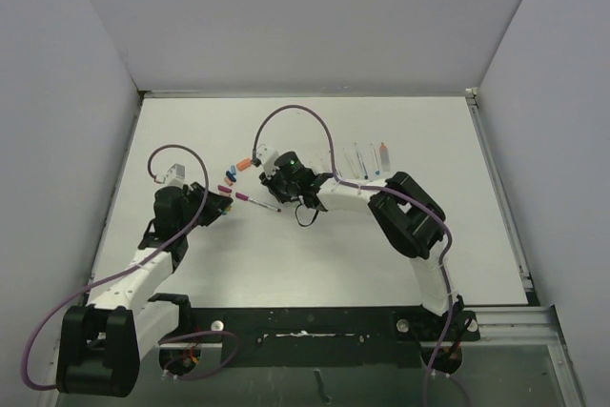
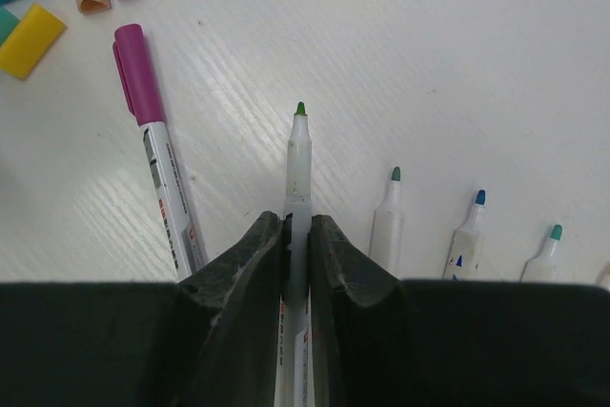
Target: Open the pen caps
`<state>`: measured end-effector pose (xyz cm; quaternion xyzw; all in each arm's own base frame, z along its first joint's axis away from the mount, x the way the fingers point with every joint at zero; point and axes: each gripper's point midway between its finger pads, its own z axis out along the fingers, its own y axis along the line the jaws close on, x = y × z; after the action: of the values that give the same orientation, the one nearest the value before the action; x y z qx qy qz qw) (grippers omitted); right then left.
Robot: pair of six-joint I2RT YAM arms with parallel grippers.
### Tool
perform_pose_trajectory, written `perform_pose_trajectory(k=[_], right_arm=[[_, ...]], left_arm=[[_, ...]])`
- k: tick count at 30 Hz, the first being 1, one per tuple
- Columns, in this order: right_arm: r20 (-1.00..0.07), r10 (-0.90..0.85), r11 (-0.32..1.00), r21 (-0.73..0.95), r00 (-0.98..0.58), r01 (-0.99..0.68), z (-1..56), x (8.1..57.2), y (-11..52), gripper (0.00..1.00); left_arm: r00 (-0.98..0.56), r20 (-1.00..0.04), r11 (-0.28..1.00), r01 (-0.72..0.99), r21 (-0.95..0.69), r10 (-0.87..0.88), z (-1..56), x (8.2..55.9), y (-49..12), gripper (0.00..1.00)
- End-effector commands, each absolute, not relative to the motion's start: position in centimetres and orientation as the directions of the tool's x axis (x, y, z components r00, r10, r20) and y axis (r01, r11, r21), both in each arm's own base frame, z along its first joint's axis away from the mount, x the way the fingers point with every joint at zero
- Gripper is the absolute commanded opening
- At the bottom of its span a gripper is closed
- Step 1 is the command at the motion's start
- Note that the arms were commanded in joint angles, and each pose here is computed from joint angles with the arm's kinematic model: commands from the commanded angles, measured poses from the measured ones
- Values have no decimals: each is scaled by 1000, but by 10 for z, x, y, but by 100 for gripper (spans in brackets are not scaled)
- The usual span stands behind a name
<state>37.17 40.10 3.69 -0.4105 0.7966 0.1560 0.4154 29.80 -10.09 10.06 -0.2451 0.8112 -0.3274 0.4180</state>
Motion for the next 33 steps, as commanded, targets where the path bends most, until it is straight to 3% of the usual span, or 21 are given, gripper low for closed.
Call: perform_pose_trajectory(k=[1,10,15,21,33], right_arm=[[-838,-475,623,-105,-268,-775,61,389,414,0],[-836,-477,628,-109,-270,-770,57,398,414,3],[-838,-472,634,-107,-274,-766,58,403,413,26],[-858,-449,637,-112,-249,-762,74,407,413,43],[-887,-423,571,-102,-185,-815,102,378,418,45]], left_arm=[[-523,-542,668,-75,-740,-658,107,300,-105,0],[-534,-532,670,-90,-737,-657,96,302,-107,0],[-543,-524,672,-105,-733,-656,86,302,-108,0],[-551,-514,672,-121,-731,-657,76,305,-110,0],[-554,-500,684,-185,-706,-665,51,310,-104,0]])
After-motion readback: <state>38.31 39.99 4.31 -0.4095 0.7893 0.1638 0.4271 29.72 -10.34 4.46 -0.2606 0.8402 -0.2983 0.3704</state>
